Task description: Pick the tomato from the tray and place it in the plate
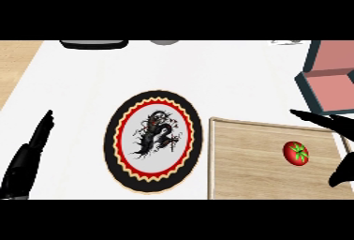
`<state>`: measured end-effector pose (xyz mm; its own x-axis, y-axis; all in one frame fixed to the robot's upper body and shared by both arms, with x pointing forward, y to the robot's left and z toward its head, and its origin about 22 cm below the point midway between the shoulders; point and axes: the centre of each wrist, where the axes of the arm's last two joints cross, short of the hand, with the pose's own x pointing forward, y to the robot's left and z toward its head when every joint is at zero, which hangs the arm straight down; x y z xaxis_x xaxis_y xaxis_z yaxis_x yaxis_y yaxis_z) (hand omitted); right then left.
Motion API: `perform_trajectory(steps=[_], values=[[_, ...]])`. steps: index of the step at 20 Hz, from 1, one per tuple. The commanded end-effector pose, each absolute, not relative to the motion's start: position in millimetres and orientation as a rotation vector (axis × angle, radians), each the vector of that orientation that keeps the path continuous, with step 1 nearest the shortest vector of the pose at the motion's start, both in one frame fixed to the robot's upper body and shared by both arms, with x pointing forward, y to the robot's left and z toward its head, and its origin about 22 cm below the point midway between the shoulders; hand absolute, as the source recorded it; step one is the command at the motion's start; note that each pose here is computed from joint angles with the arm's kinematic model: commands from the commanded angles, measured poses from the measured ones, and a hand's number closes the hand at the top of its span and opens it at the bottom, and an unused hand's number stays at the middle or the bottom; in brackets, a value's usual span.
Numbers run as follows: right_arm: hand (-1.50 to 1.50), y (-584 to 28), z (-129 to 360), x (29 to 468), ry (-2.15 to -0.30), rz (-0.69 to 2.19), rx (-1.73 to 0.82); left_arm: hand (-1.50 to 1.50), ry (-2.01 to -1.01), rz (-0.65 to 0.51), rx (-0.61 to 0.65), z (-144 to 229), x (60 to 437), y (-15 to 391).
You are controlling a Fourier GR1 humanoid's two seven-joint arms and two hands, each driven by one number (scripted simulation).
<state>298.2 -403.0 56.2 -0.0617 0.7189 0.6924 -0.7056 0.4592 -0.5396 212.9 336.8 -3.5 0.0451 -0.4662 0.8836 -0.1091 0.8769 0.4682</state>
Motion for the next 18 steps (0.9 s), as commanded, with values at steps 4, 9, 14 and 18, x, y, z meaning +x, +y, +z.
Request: perform_trajectory(steps=[4, 9, 14, 18], values=[[-1.5, -398, 27, 290, -1.1, 1.233, 0.046, 0.0, -1.51, -0.306, 0.475, -13, 213, 335], [-1.5, -393, 13, 305, -1.106, 1.208, 0.048, 0.0, -1.516, -0.301, 0.481, 9, 226, 331], [-1.5, -385, 1, 306, -1.093, 1.224, 0.057, 0.0, -1.521, -0.294, 0.47, -10, 215, 342], [1.5, -387, -6, 305, -1.167, 1.169, 0.102, 0.0, -1.511, -0.309, 0.478, 0, 219, 350]])
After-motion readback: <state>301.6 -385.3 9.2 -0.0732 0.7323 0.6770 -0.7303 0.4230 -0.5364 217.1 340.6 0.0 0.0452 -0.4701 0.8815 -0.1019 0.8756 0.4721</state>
